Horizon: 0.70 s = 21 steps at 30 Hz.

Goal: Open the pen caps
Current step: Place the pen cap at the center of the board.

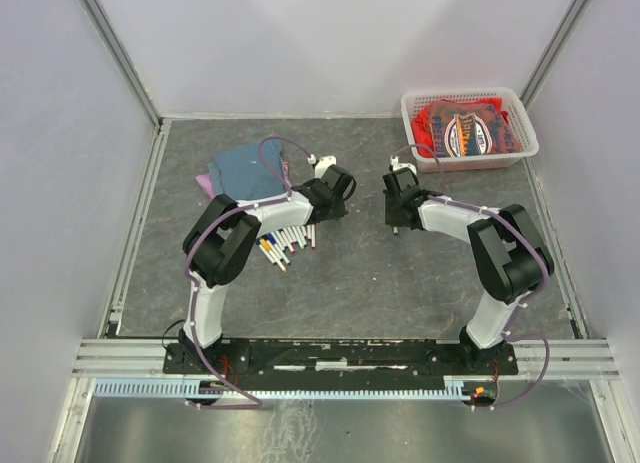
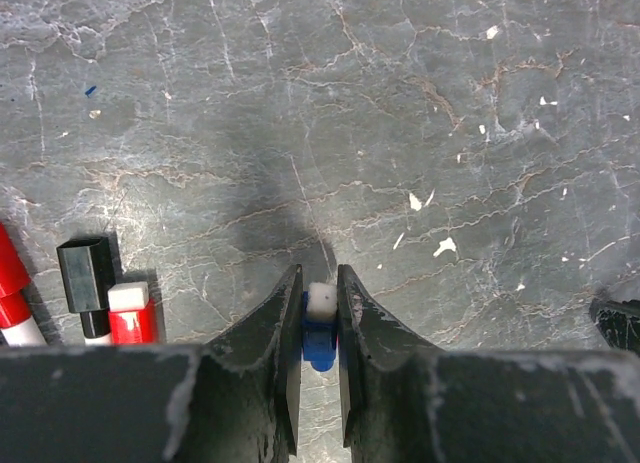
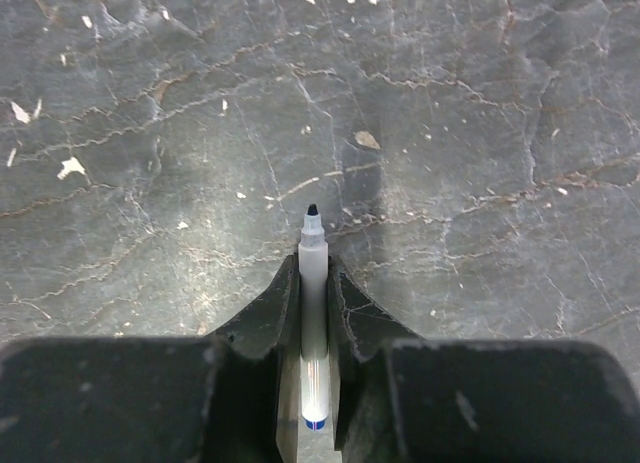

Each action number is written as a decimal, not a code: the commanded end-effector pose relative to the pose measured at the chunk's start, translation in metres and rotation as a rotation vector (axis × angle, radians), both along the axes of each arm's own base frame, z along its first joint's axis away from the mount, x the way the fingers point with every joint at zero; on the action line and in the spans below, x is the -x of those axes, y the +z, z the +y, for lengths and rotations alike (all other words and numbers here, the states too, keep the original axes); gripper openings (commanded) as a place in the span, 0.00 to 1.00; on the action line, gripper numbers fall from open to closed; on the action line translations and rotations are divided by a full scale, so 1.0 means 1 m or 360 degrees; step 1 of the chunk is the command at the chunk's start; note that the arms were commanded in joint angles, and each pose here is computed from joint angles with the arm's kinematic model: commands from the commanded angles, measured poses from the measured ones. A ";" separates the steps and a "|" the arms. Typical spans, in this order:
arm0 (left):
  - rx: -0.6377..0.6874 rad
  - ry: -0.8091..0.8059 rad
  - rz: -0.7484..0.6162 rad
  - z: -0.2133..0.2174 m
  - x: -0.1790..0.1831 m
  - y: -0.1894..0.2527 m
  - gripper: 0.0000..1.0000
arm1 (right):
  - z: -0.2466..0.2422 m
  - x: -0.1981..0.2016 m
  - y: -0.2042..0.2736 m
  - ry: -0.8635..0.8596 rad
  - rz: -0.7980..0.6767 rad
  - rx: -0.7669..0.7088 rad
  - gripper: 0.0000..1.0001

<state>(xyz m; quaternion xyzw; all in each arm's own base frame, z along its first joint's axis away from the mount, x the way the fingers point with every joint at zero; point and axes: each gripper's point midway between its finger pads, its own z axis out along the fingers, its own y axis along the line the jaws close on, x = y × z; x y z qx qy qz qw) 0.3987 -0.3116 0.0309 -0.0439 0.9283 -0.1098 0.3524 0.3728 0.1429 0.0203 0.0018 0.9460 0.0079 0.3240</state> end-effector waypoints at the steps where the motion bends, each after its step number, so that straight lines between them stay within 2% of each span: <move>1: -0.0071 -0.0025 -0.0034 0.003 -0.006 0.006 0.25 | 0.011 -0.017 0.013 0.0034 -0.0063 -0.0046 0.18; 3: -0.0082 -0.0024 -0.0020 0.005 -0.003 0.002 0.33 | 0.011 -0.017 0.011 0.0035 -0.0053 -0.0045 0.20; 8: -0.0101 -0.0016 0.0013 0.010 0.003 -0.007 0.44 | 0.013 -0.013 0.004 0.0031 -0.0026 -0.0074 0.26; 14: -0.0106 -0.0002 0.0011 0.014 0.006 -0.006 0.48 | 0.016 -0.010 -0.001 0.0039 -0.0004 -0.0098 0.32; 21: -0.0055 0.0021 -0.0060 0.013 0.002 0.018 0.53 | 0.013 -0.012 0.015 0.0030 -0.0060 -0.0082 0.36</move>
